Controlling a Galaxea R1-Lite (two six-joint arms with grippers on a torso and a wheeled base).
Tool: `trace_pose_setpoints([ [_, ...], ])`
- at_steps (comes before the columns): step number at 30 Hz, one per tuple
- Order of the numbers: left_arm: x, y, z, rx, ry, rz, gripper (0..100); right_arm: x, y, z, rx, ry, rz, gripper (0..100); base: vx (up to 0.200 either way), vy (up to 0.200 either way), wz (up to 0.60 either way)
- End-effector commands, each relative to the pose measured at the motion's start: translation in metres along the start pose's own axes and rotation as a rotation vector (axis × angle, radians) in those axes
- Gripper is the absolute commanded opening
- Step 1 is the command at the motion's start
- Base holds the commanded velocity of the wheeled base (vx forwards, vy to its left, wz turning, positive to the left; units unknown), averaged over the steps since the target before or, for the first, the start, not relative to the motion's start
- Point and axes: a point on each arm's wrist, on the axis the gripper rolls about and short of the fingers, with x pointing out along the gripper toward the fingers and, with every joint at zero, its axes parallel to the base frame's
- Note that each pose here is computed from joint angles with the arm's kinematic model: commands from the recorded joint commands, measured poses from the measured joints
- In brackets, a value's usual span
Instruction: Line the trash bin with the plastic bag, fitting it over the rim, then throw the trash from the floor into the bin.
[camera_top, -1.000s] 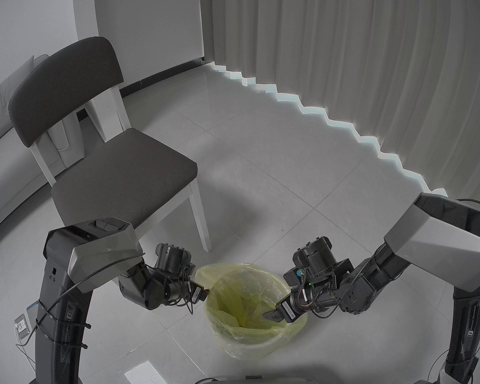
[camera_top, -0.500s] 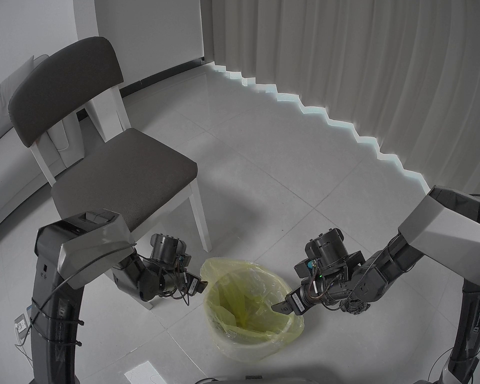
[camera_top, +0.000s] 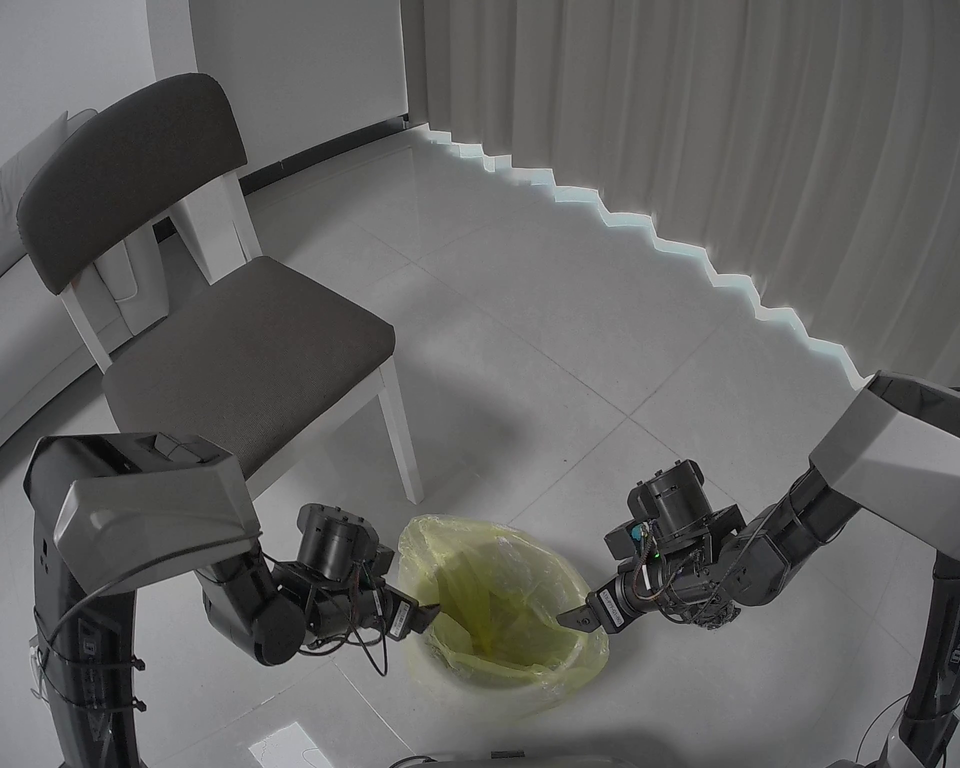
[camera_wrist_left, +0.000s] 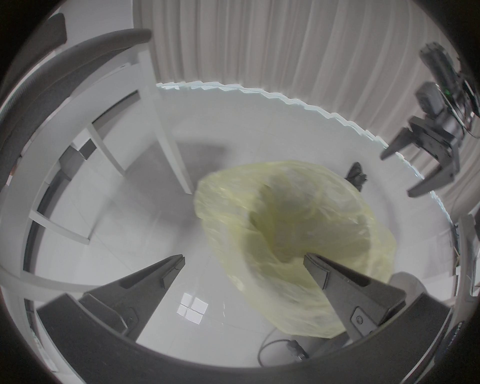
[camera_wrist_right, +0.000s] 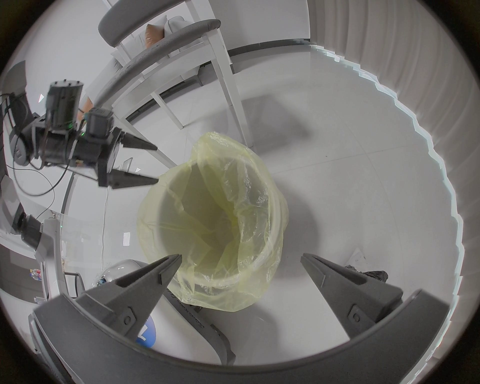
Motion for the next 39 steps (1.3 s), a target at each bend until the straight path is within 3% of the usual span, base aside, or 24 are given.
trace_pose_setpoints([
  [1,-0.011,-0.024,-0.007,0.035,0.019,-0.051,100,0.0,-0.001,-0.002,0.001,-0.001,0.003,100,0.0,0.0,0.0],
  [5,-0.006,-0.043,-0.016,0.085,0.047,-0.062,100,-0.001,-0.002,-0.005,0.002,0.001,0.007,100,0.0,0.0,0.0],
  [9,0.003,-0.052,-0.021,0.153,0.068,0.001,100,-0.002,-0.003,-0.008,0.005,0.006,0.024,100,0.0,0.0,0.0],
  [11,0.003,-0.05,-0.022,0.182,0.08,0.006,100,-0.002,-0.003,-0.009,0.005,0.005,0.028,100,0.0,0.0,0.0],
  [12,0.004,-0.042,-0.025,0.262,0.094,0.022,100,-0.003,-0.004,-0.011,0.005,-0.002,0.027,100,0.0,0.0,0.0],
  [16,0.0,-0.015,-0.028,0.329,0.122,0.063,100,-0.004,-0.006,-0.014,0.009,-0.008,0.022,100,0.0,0.0,0.0],
  [24,-0.011,0.003,-0.041,0.295,0.16,0.053,100,-0.003,-0.011,-0.013,0.009,-0.014,0.014,100,0.0,0.0,0.0],
  [32,0.017,0.009,-0.035,0.279,0.154,0.058,100,-0.004,-0.01,-0.012,0.005,-0.017,0.014,100,0.0,0.0,0.0],
  [39,0.034,0.006,-0.022,0.291,0.216,0.031,100,-0.005,-0.012,-0.014,0.01,-0.01,0.012,100,0.0,0.0,0.0],
])
